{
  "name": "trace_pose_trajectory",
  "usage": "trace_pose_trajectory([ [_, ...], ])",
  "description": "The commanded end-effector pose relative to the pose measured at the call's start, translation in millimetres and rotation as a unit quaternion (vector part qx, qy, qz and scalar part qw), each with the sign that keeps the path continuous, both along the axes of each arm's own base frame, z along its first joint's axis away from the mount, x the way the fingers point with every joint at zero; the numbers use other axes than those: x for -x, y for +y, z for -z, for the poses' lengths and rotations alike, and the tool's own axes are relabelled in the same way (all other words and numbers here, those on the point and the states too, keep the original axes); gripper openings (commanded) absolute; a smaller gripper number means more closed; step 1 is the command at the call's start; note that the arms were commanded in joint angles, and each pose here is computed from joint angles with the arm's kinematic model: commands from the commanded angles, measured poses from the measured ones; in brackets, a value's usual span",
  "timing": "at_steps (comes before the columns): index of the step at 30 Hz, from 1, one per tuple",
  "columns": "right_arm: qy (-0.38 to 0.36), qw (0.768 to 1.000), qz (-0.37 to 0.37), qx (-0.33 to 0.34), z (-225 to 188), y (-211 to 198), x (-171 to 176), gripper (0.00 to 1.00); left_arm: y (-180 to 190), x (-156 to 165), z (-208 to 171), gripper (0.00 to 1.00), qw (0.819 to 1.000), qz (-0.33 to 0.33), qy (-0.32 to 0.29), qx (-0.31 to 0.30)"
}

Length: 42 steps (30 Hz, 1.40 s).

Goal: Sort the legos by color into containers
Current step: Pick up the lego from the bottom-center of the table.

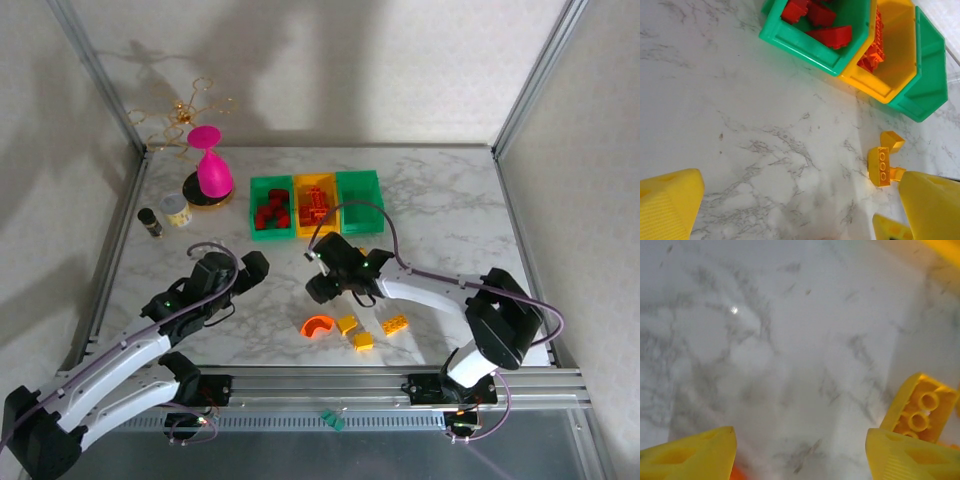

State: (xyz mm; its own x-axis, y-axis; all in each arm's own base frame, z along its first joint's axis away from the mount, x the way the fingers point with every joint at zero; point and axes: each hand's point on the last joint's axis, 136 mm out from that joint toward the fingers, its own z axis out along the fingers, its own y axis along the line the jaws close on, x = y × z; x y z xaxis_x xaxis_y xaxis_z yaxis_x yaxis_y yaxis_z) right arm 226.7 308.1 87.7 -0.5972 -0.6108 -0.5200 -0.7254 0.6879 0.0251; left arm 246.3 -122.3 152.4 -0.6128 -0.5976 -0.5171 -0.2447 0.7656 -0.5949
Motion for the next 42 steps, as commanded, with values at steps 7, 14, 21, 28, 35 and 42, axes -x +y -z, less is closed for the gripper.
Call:
trace_pose_trajectory([
  [7, 0.029, 0.996, -0.076, 0.047, 27.1, -6.3, 61.9, 0.72, 15.4, 11.8, 9.8, 1.0, 0.999, -0.029, 0.015, -0.003],
  [14, 0.03, 0.99, -0.122, 0.069, 38.5, -3.1, 82.0, 0.74, 17.2, 11.8, 10.7, 1.0, 0.999, -0.032, 0.015, -0.008],
  [21, 0.036, 0.985, -0.139, 0.095, 45.9, -4.3, 86.1, 0.75, 20.1, 13.5, 10.1, 1.0, 0.999, -0.035, 0.015, -0.012],
  [28, 0.053, 0.982, -0.141, 0.111, 54.2, -6.0, 88.5, 0.77, 23.3, 15.6, 10.7, 1.0, 0.999, -0.04, 0.013, -0.012],
  [35, 0.034, 0.982, -0.126, 0.14, 64.8, 1.6, 72.7, 0.71, 22.9, 14.7, 9.2, 1.0, 0.999, -0.04, 0.011, -0.011],
  [42, 0.036, 0.983, -0.123, 0.133, 68.7, 6.1, 68.6, 0.53, 26.3, 15.8, 4.5, 0.99, 0.999, -0.043, 0.005, -0.015],
])
